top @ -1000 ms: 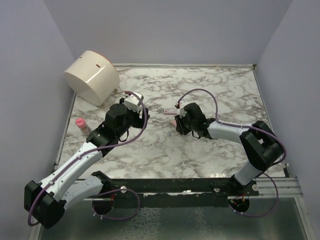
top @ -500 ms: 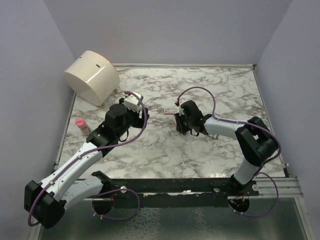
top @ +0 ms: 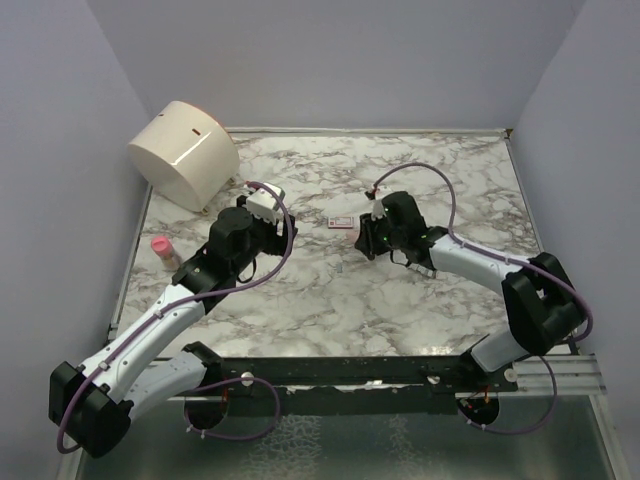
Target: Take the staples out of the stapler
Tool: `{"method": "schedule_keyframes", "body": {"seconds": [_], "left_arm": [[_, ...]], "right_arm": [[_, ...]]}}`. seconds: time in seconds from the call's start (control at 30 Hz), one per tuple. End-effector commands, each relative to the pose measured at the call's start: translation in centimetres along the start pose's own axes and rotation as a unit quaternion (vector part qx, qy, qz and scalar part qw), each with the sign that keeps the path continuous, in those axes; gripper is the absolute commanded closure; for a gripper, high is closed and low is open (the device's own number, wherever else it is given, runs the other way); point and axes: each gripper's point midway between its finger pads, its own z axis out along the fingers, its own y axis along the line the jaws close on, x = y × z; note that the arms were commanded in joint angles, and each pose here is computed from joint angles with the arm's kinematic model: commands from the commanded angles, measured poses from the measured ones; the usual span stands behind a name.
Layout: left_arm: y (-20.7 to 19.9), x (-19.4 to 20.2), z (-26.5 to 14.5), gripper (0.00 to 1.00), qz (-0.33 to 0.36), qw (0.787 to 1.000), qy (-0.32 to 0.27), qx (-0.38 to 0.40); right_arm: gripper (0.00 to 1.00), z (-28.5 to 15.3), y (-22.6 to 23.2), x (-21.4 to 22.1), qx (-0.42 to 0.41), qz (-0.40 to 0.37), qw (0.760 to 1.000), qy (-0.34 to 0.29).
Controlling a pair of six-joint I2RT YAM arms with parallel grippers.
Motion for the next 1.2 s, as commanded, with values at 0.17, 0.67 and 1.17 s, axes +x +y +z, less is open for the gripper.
{"method": "schedule_keyframes", "body": {"seconds": [0.17,0.67,1.17], "left_arm": [[-2.8,-0.3,0.1,0.22,-0.01,0.997,-0.011,0.082],[-7.8,0.7,0.6,0.16,-0.036,0.975,0.021,0.219],[-9.0,2.0,1.4,0.14,-0.184,0.957,0.087,0.208]], "right_arm": [[0.99,-2.7,1.5,0.3,-0.26,0.109,0.959,-0.037],[0.99,-5.3,5.1,-2.4,-0.412,0.078,0.907,-0.04],[0.99,-6.8,9.9,-2.4,-0.52,0.134,0.843,-0.016]]}}
